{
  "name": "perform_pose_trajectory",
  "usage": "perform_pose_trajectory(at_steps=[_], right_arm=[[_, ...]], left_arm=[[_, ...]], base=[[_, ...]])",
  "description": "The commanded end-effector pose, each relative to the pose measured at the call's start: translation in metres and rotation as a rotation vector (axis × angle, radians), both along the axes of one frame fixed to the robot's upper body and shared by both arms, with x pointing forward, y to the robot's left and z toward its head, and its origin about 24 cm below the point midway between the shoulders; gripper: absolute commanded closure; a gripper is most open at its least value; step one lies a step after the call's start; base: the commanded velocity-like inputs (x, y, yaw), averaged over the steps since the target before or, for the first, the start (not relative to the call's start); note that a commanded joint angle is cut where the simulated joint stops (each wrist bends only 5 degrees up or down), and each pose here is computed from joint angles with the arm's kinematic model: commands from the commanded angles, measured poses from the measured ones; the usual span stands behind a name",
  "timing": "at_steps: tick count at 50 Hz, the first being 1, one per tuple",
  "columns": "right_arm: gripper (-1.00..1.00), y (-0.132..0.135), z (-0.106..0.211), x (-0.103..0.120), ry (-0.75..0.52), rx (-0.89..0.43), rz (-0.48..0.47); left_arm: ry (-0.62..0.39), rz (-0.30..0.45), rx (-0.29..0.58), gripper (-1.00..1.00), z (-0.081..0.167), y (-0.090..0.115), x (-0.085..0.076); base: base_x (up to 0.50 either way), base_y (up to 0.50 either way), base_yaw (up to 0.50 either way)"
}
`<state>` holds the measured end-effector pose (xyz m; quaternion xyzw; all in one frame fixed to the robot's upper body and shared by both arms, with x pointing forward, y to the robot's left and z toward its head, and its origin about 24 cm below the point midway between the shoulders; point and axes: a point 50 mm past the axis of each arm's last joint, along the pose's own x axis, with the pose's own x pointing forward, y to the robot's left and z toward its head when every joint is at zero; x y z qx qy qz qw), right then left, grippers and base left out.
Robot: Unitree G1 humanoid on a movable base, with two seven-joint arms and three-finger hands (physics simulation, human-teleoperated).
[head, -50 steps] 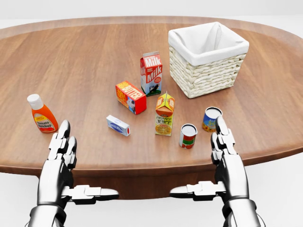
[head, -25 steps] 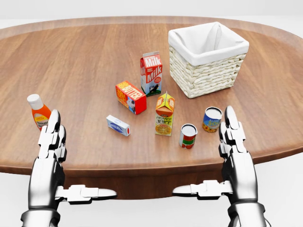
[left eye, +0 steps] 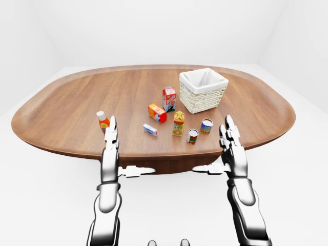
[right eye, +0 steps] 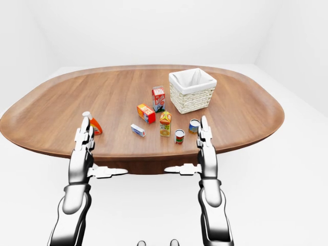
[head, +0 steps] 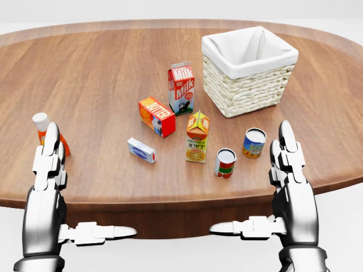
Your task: Pick up the alphabet soup and the tomato sauce, and put them in the basket.
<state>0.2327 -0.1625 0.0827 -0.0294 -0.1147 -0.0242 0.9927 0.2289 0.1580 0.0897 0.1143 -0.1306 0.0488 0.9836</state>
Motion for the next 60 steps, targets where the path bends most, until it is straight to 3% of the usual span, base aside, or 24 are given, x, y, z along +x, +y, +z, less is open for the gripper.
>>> perform_pose_trajectory(at_steps=[1,33,59,60], right_arm=[[-1.0,-0.001,0.009,-0.005,-0.038,0.007,-0.009],[-1.0,-0.004,0.016,-0.008,-0.07,0.014,-0.031],[-1.0,-0.004,0.015,-0.008,-0.067,0.013,-0.03],[-1.0,-0.005,0.0,-0.006,-0.002,0.017,-0.032]], left_arm=[[-0.047,0.03,0.036,-1.0,0.01,0.001,-0.006],[-0.08,0.062,0.066,-1.0,0.017,0.002,-0.011],[-0.073,0.061,0.063,-1.0,0.016,0.003,-0.01],[-0.068,0.053,0.058,-1.0,0.015,0.002,-0.009]], base=[[0.0,0.0,0.0],[0.0,0.0,0.0],[0.23,0.0,0.0],[0.27,0.0,0.0]])
